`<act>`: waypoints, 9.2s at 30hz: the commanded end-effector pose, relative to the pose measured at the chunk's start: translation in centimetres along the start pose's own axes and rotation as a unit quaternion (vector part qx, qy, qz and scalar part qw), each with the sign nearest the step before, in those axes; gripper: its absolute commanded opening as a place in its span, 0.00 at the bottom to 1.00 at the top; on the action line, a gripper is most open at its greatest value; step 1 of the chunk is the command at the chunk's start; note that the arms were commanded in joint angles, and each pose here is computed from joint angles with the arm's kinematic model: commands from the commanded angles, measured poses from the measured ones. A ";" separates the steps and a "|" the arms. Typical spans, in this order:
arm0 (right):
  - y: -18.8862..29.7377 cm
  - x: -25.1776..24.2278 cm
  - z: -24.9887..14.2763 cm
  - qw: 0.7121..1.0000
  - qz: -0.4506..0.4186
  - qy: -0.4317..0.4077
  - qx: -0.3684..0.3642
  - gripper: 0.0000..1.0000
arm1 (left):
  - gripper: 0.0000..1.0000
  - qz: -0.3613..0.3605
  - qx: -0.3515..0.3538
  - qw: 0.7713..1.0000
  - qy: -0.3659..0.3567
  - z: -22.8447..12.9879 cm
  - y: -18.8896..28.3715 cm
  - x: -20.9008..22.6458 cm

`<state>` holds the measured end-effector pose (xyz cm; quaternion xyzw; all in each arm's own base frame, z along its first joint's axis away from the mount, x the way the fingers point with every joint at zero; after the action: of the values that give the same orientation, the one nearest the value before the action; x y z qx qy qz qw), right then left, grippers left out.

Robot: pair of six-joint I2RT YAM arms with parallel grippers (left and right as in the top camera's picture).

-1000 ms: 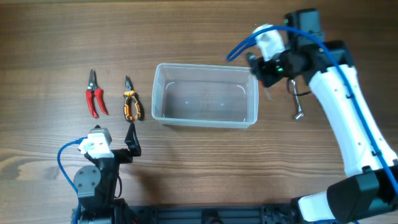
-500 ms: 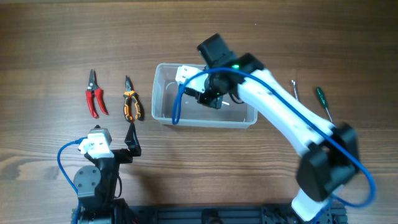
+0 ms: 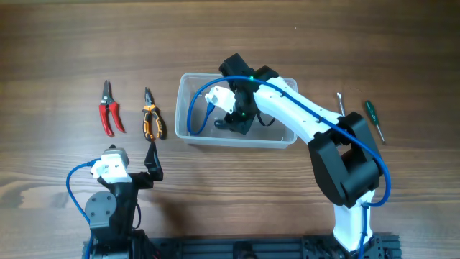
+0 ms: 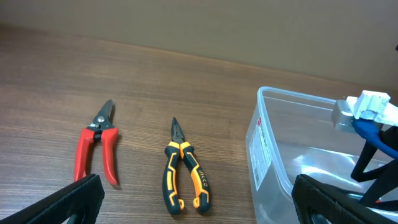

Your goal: Pack container

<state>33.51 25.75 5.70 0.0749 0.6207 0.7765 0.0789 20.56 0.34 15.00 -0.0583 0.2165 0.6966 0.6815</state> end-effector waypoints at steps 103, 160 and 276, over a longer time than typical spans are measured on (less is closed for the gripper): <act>2.8 -4.0 -2.0 0.995 -0.077 0.027 0.052 0.04 | 1.00 -0.009 0.000 1.000 0.004 -0.1 0.0 -0.2; 9.4 -12.3 -35.1 0.839 -0.162 -0.504 0.124 0.47 | 1.00 -0.009 0.001 1.000 0.004 -0.1 0.0 -0.2; 35.5 -10.9 -35.6 0.639 -0.330 -0.680 -0.144 1.00 | 1.00 -0.009 0.000 1.000 0.004 -0.1 0.0 -0.2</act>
<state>35.22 -18.49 32.66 0.3503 0.2633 0.5050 0.7436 20.56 0.34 15.00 -0.0582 0.2166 0.6966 0.6815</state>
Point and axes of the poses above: each gripper's point midway between its finger pads, its own y axis back along the fingers, its own x axis along the line the jaws close on, z = x × y, the point moved 3 cm from there along y, back along the fingers, and after that the axes turned 12 degrees about y, right-handed, at the moved point
